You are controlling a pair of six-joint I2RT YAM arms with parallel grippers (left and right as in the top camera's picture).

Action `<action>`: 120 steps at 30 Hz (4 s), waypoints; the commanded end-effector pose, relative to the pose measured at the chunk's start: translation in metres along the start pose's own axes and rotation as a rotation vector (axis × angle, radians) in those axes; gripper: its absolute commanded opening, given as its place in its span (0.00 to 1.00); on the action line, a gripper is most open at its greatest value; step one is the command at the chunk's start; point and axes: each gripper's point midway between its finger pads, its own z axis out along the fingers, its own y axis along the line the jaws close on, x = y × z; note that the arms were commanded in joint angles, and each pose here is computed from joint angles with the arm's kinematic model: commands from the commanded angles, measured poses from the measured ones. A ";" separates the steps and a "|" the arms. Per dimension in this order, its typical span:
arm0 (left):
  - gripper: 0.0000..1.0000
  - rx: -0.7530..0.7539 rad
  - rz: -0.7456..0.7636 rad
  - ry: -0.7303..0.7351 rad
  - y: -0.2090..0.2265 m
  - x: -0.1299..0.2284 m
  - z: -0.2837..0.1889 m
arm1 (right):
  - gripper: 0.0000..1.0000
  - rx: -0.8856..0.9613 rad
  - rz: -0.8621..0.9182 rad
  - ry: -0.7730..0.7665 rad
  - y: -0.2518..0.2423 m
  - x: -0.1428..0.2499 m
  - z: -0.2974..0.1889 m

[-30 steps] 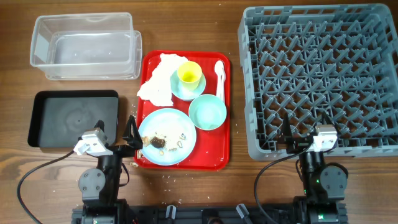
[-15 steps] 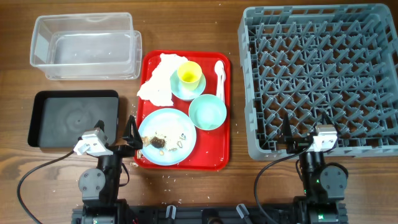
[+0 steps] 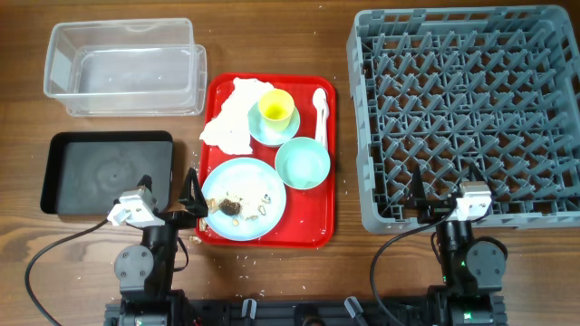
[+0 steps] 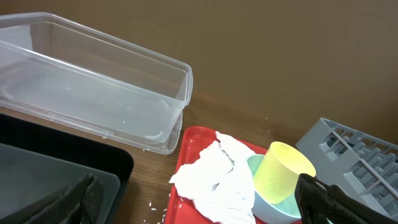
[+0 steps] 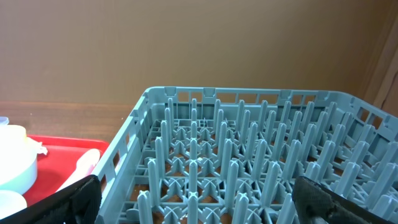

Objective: Sort waste into correct bins and load items into the dishwasher rack

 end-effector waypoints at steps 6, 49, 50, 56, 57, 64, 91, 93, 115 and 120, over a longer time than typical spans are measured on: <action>1.00 -0.004 0.017 -0.002 0.001 0.001 0.000 | 1.00 0.006 -0.019 -0.007 -0.001 -0.001 0.000; 1.00 0.604 -0.725 0.216 -0.109 -0.021 -0.036 | 1.00 0.006 -0.019 -0.007 -0.001 -0.001 0.000; 1.00 0.602 -0.723 0.183 -0.108 -0.028 -0.036 | 1.00 0.006 -0.019 -0.007 -0.001 -0.001 0.000; 0.99 0.575 -0.647 0.133 -0.114 -0.057 -0.037 | 1.00 0.006 -0.019 -0.007 -0.001 -0.001 0.000; 1.00 0.558 -0.628 0.141 -0.114 -0.061 -0.035 | 1.00 0.006 -0.019 -0.007 -0.001 -0.001 0.000; 1.00 0.351 -0.398 0.344 -0.121 -0.088 -0.003 | 1.00 0.006 -0.019 -0.007 -0.001 -0.001 0.000; 1.00 -0.227 0.064 0.940 -0.071 0.022 0.153 | 1.00 0.006 -0.018 -0.007 -0.001 -0.001 0.000; 0.89 -0.240 0.066 0.974 -0.068 0.028 0.148 | 1.00 0.006 -0.019 -0.007 -0.001 -0.001 0.000; 0.56 -0.307 0.114 1.262 -0.043 0.144 0.138 | 1.00 0.006 -0.019 -0.007 -0.001 -0.001 0.000; 0.54 -0.302 0.135 1.295 -0.038 0.158 0.138 | 1.00 0.006 -0.019 -0.007 -0.001 -0.001 0.000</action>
